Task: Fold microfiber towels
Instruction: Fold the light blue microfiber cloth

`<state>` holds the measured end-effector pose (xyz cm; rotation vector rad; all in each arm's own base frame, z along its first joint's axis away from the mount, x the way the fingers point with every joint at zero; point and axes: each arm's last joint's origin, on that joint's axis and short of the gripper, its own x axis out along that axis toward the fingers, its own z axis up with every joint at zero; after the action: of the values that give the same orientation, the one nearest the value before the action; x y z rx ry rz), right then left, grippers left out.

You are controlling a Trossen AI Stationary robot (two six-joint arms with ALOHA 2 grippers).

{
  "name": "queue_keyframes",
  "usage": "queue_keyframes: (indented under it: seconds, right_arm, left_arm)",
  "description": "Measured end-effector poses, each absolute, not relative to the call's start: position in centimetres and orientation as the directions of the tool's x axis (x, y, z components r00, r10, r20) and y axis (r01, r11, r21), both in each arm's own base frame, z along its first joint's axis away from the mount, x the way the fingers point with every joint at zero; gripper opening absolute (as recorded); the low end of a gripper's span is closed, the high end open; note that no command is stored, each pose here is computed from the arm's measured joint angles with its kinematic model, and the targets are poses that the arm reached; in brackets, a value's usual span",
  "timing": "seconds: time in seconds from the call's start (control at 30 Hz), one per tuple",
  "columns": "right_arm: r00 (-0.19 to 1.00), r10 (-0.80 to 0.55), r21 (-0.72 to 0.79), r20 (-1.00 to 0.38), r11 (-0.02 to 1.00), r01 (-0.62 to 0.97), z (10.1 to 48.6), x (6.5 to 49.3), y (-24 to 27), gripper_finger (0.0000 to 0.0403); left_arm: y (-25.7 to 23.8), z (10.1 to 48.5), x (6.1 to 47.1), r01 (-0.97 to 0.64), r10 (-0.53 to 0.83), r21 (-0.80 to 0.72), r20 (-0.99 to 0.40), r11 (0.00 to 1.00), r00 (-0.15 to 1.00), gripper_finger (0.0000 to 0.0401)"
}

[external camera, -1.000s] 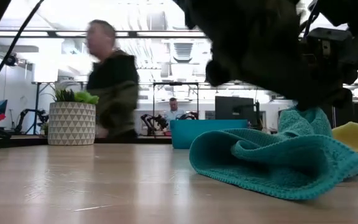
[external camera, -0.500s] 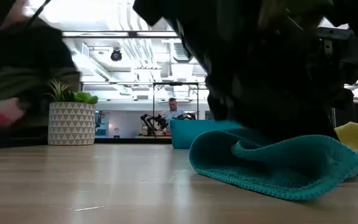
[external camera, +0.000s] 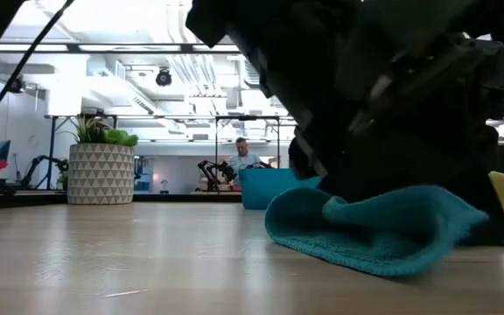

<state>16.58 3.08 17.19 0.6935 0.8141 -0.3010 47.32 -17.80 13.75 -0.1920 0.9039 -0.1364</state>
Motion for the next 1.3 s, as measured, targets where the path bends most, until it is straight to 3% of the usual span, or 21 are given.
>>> queue_keyframes:
  seconds: [0.17,0.33,0.4,0.6,0.77,0.87,1.1,1.3]
  right_arm:
    - [0.659,0.011,0.446,-0.752,0.745,0.496,17.2,16.6,3.1,0.0009]
    - [0.658,0.012,0.444,-0.753,0.747,0.494,17.1,16.5,3.1,0.0009]
    - [0.659,0.012,0.444,-0.752,0.748,0.493,17.2,16.5,3.1,0.0009]
    - [0.659,0.018,0.435,-0.751,0.766,0.474,17.2,16.5,3.1,0.0009]
    - [0.661,0.042,0.424,-0.749,0.797,0.43,17.3,16.5,3.2,0.0009]
    - [0.667,0.059,0.428,-0.742,0.809,0.404,17.5,16.5,3.2,0.0009]
    - [0.725,0.113,0.5,-0.679,0.795,0.344,18.7,17.2,4.2,0.0009]
    - [0.783,0.234,0.581,-0.577,0.791,0.192,21.6,17.2,7.6,0.0009]
  left_arm:
    - [-16.9,12.5,47.6,-0.078,-0.181,-0.272,-0.803,0.959,0.568,0.0193]
    - [-16.7,12.0,47.6,-0.121,-0.183,-0.293,-0.817,0.948,0.546,0.0054]
    - [-16.6,12.7,47.5,-0.124,-0.182,-0.296,-0.812,0.947,0.555,0.0015]
    - [-16.4,16.8,46.3,-0.141,-0.126,-0.252,-0.804,0.957,0.582,0.0001]
    - [-15.2,25.3,43.1,-0.223,0.043,-0.145,-0.743,0.964,0.668,0.0001]
    - [-14.4,28.0,40.7,-0.27,0.132,-0.076,-0.727,0.96,0.674,0.0]
    - [-12.3,29.4,35.9,-0.308,0.208,0.018,-0.772,0.951,0.6,0.0]
    - [-14.0,27.4,32.2,-0.295,0.111,-0.063,-0.836,0.954,0.538,0.0]
